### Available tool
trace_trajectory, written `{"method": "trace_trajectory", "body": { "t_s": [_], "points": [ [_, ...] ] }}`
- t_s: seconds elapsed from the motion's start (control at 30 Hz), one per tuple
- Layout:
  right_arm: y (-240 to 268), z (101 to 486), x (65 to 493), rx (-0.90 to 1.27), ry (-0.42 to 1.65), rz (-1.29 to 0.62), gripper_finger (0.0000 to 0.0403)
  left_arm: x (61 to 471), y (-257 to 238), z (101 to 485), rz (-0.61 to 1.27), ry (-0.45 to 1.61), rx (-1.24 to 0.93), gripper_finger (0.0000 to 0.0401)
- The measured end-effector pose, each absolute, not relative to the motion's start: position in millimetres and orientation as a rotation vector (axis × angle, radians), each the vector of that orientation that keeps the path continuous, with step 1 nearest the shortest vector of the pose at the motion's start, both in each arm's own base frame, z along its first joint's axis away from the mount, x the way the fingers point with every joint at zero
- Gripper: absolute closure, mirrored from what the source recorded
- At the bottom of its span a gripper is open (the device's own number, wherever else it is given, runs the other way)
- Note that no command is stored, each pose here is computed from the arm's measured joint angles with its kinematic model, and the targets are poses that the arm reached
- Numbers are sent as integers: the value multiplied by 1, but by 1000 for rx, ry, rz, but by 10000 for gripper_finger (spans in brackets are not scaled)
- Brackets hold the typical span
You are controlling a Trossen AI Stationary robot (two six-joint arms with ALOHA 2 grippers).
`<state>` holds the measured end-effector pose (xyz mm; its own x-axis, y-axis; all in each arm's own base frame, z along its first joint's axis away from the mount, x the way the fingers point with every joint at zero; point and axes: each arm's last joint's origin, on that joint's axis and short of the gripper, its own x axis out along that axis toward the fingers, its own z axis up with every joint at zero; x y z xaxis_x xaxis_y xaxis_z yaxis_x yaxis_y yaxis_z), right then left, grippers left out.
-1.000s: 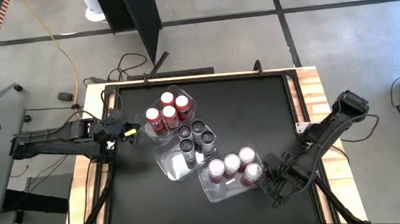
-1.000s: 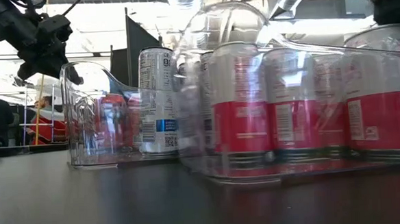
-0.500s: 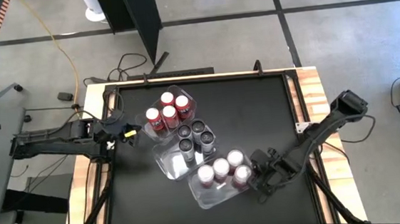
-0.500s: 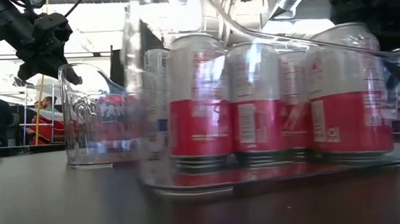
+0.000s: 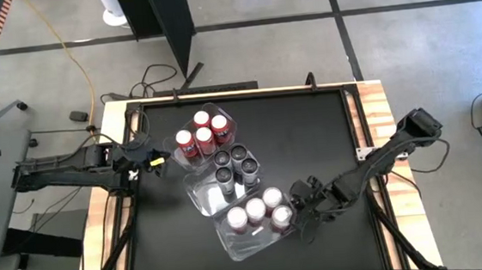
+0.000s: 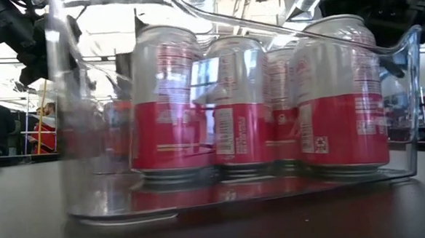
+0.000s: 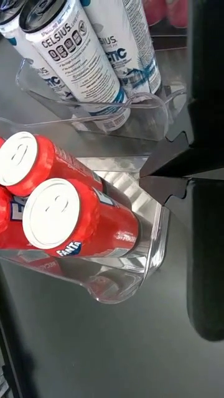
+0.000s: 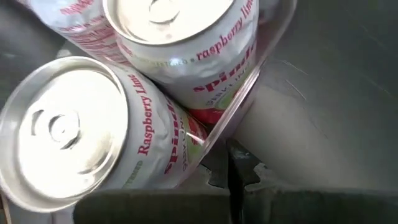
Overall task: Sort soda cans
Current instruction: Adjust the transparent bins
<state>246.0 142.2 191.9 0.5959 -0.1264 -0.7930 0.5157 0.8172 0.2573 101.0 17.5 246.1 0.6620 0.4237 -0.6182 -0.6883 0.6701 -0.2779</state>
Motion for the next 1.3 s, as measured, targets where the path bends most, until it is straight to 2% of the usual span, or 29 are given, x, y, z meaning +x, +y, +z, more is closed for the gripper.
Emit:
{"method": "trace_trajectory", "body": {
  "t_s": [0.27,0.47,0.8,0.97,1.3],
  "points": [
    [139,195,254,461,838,-325,399,102,17,247,639,547,-506,401],
    [143,195,252,391,850,-287,388,108,14,252,445,552,-389,401],
    [144,193,247,344,887,-285,307,117,1,255,178,575,-185,400],
    [142,196,242,329,901,-286,267,128,-6,249,94,637,-23,383],
    [141,220,226,323,866,-229,208,156,-13,230,178,817,225,316]
  ]
}}
